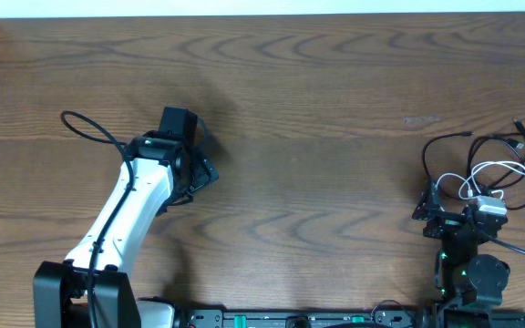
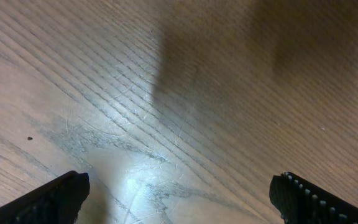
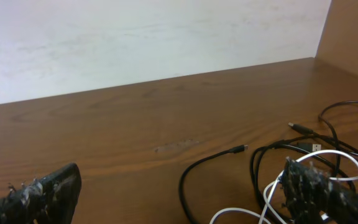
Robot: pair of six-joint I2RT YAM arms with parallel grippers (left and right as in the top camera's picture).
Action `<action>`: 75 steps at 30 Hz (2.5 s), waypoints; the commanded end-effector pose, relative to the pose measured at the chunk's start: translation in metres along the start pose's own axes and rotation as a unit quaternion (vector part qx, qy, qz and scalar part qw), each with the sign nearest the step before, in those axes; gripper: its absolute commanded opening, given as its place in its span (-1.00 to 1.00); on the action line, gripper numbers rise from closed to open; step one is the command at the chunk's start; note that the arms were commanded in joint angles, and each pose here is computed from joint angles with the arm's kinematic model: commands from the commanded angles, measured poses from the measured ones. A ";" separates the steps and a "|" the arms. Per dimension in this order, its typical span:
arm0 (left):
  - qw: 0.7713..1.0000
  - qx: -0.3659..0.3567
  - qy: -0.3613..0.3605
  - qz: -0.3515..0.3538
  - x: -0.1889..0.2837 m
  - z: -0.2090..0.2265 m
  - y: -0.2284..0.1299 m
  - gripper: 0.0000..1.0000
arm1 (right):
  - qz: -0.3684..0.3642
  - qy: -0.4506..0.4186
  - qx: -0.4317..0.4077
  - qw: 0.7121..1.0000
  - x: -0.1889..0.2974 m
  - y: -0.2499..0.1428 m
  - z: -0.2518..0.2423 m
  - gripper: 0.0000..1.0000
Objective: Untangle cables
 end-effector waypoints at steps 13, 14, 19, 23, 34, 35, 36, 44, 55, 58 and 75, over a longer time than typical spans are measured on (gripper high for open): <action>1.000 -0.003 0.004 -0.006 0.001 0.001 0.003 0.96 | -0.001 0.000 -0.007 1.000 0.000 0.000 0.000 0.99; 1.000 -0.003 0.004 -0.006 0.001 0.001 0.003 0.96 | -0.001 0.000 -0.007 1.000 0.000 0.000 0.000 0.99; 1.000 -0.003 0.004 -0.006 0.001 0.001 0.003 0.96 | -0.002 0.000 -0.007 1.000 0.000 0.000 0.000 0.99; 1.000 -0.003 0.004 -0.006 0.001 0.001 0.003 0.96 | -0.002 0.000 -0.007 1.000 0.000 0.000 0.000 0.99; 1.000 -0.002 0.003 -0.007 0.002 0.001 0.003 0.96 | -0.002 0.000 -0.007 1.000 0.000 0.000 0.000 0.98; 1.000 -0.002 0.001 -0.008 0.003 0.001 0.003 0.96 | -0.002 0.000 -0.007 1.000 0.000 0.000 0.000 0.99; 1.000 -0.003 -0.001 -0.009 0.004 0.001 0.003 0.96 | -0.002 0.000 -0.007 1.000 0.000 0.000 0.000 0.99; 0.999 0.000 -0.024 -0.026 0.018 0.000 0.005 0.96 | -0.002 0.000 -0.007 1.000 0.000 0.000 0.000 0.98; 0.990 0.013 -0.110 -0.088 0.071 0.006 0.008 0.96 | -0.002 0.000 -0.007 1.000 0.000 0.000 0.000 0.98; 0.984 0.017 -0.141 -0.110 0.090 0.010 0.008 0.96 | -0.002 0.000 -0.007 1.000 0.000 0.000 0.000 0.99; 0.922 0.042 -0.309 -0.230 0.187 0.054 -0.010 0.96 | -0.002 0.000 -0.007 1.000 0.000 0.000 0.000 0.99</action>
Point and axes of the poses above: each gripper's point midway between its finger pads, its own x axis back along the fingers, its own z axis along the line the jaws close on, y = z × x, the point moved 4 cm from there along x, back along the fingers, and after that the axes turned 12 degrees about x, right-handed, at the moved point
